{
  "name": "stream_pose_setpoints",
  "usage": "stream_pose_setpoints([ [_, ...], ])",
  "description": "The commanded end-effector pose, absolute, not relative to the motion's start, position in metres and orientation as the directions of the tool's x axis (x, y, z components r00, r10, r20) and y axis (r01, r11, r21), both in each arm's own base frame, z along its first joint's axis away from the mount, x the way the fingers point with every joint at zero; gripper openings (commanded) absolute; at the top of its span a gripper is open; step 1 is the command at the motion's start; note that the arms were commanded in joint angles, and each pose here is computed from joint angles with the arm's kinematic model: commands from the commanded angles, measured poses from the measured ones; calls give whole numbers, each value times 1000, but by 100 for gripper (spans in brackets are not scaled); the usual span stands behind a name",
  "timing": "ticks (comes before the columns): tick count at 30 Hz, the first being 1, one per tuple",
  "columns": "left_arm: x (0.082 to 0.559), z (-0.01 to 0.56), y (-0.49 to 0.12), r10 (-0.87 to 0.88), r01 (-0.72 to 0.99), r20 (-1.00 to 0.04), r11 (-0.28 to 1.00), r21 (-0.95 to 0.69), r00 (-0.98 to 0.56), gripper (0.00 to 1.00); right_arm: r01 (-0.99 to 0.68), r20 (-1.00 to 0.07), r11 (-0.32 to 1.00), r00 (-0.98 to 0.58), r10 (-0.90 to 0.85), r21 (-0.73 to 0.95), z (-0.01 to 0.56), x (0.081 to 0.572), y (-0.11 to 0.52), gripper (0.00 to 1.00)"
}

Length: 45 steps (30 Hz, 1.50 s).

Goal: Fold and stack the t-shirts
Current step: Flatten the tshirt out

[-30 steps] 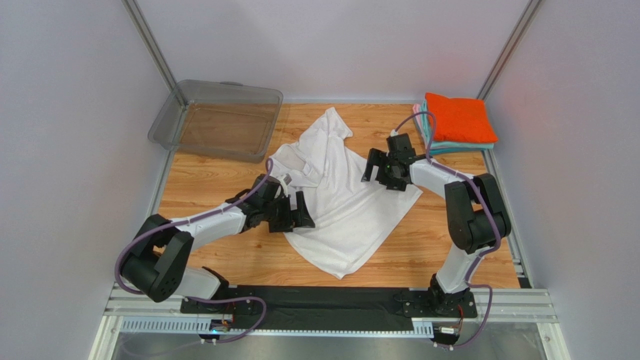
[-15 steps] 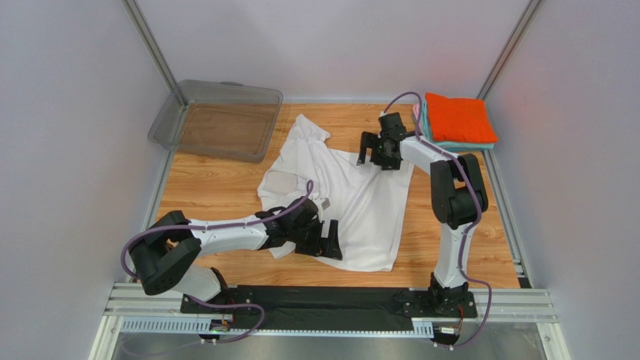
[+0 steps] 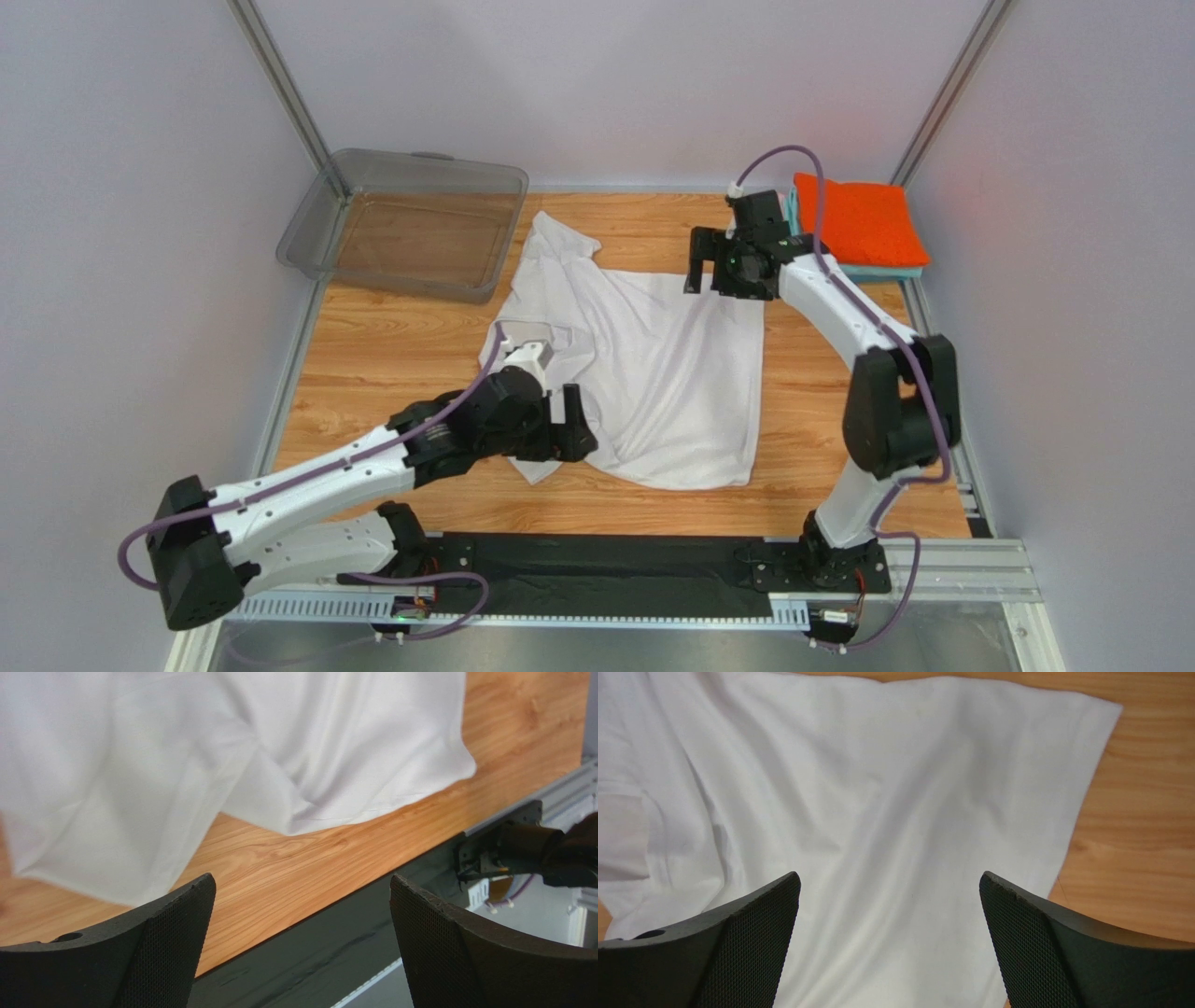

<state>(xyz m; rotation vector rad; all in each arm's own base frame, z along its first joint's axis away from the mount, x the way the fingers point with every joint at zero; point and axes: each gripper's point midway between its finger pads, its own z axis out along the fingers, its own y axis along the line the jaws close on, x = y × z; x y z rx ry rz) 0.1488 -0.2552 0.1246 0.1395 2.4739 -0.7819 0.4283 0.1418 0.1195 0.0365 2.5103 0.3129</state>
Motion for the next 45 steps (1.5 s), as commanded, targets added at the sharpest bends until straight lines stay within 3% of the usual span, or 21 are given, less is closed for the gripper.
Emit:
stream_pose_setpoints([
  [1,138,90,-186,-153,41,-501,934,-354,-852,100,31,-624,972,-762,174,233,161,382,124,100],
  [2,131,77,-173,-158,12,-486,945,-327,-860,100,53,-584,973,-792,178,226,138,357,122,100],
  [8,125,55,-157,-262,-64,-468,916,-396,-844,97,122,-603,912,-715,354,391,147,284,113,100],
  [11,130,49,-162,-296,-89,-448,900,-427,-843,83,88,-582,891,-728,363,445,136,249,114,100],
  [19,143,33,-181,-282,-117,-391,911,-395,-876,68,90,-500,869,-788,361,486,108,198,114,100],
  [25,141,23,-196,-208,-73,-341,927,-369,-917,40,184,-434,861,-802,411,475,107,177,105,100],
  [26,140,20,-195,-205,-75,-336,929,-362,-919,28,209,-414,859,-806,422,468,106,173,104,100],
  [28,139,14,-193,-205,-85,-327,934,-346,-923,14,243,-371,855,-822,433,459,101,164,103,100],
  [29,139,13,-192,-208,-91,-325,936,-340,-923,0,259,-340,859,-838,427,440,94,155,101,100],
  [35,144,24,-180,-237,-110,-376,938,-330,-896,0,274,-235,849,-882,409,452,70,130,120,97],
  [43,143,32,-167,-254,-113,-413,935,-336,-874,0,221,-264,909,-909,324,354,38,124,133,96],
  [45,143,35,-167,-259,-109,-419,931,-348,-870,0,225,-318,920,-889,329,322,35,136,128,94],
])
